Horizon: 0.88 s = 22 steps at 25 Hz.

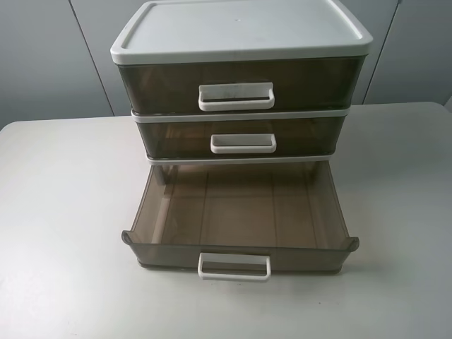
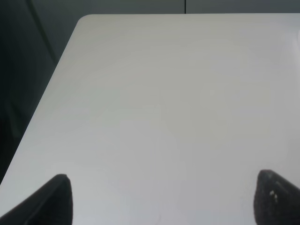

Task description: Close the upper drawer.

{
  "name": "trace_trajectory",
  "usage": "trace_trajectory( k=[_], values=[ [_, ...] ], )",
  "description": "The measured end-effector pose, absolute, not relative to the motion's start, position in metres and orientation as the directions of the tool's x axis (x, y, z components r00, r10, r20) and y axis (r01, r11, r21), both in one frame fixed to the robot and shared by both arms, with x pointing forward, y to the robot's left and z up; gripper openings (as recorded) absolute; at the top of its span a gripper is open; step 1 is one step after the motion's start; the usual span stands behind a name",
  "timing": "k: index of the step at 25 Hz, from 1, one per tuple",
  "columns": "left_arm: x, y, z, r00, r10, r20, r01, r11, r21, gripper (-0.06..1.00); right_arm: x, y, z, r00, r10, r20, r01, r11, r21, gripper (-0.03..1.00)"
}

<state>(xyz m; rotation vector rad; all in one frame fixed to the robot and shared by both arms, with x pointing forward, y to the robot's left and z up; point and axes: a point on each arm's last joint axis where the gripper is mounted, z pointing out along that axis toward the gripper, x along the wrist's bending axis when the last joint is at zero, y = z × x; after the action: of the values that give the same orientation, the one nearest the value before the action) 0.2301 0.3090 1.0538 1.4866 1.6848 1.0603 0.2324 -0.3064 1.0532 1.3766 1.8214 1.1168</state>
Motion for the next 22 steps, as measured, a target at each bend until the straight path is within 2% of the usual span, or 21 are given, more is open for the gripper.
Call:
trace_trajectory(
  k=[3,7,22],
  values=[
    [0.2301,0.3090,1.0538,-0.150,0.988,0.043,0.466,0.032,0.884,0.74,0.2316,-0.3052,1.0532,-0.152,0.988,0.026,0.471,0.050,0.881,0.70],
    [0.2301,0.3090,1.0538,-0.151,0.988,0.042,0.466,0.034,0.884,0.74,0.2310,-0.3039,1.0531,-0.073,0.997,0.021,0.474,0.016,0.881,0.70],
    [0.2301,0.3090,1.0538,-0.151,0.988,0.042,0.466,0.034,0.884,0.74,0.2309,-0.3029,1.0531,-0.058,0.998,0.026,0.474,0.005,0.880,0.70]
  ],
)
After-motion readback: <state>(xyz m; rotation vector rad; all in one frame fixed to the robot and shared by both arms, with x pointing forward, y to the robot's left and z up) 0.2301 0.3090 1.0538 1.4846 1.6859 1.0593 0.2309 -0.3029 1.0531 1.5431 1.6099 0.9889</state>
